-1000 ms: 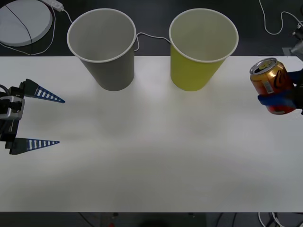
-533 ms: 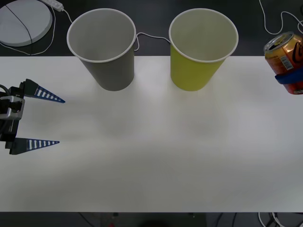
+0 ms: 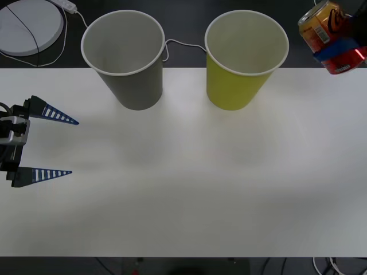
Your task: Put the can into the green bin and the plastic bottle into the gray bin
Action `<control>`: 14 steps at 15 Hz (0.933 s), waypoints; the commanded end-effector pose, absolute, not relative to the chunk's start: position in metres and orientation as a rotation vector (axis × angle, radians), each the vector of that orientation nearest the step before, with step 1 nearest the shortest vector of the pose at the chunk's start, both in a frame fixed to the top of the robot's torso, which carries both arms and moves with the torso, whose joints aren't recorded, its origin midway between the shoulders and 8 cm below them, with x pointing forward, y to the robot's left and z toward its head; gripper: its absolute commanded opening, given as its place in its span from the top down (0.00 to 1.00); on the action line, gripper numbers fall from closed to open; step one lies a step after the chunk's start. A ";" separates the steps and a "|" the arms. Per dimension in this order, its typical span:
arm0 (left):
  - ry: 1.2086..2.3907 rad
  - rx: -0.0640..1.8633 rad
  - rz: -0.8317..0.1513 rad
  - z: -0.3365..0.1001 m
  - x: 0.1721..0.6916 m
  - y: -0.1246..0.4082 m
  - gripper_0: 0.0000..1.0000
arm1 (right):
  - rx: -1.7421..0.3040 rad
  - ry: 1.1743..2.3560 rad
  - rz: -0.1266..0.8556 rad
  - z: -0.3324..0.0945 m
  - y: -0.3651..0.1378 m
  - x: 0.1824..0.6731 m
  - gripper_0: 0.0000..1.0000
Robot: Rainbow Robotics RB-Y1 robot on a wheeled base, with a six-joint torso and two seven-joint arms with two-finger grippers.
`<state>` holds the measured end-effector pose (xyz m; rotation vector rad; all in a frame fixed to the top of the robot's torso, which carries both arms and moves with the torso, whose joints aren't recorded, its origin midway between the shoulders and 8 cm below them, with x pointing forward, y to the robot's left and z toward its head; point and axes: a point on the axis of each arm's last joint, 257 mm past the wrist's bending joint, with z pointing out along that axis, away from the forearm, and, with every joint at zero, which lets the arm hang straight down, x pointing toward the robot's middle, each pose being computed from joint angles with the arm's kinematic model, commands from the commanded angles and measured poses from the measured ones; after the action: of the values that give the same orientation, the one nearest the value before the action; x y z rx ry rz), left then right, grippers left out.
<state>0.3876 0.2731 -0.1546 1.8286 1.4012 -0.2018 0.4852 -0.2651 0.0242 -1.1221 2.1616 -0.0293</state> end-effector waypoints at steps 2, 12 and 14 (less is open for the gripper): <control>1.401 1.829 -0.202 -0.155 0.388 0.273 0.00 | -1.075 2.195 -0.026 0.033 -0.249 0.526 1.00; 1.401 1.829 -0.202 -0.155 0.388 0.273 0.00 | -1.113 2.189 -0.042 0.021 -0.175 0.589 1.00; 1.401 1.829 -0.202 -0.155 0.388 0.273 0.00 | -1.129 2.184 -0.054 0.021 -0.166 0.594 1.00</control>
<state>0.3876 0.2731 -0.1546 1.8286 1.4012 -0.2018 0.5925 -0.1688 0.0206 -1.1229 2.1864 -0.0481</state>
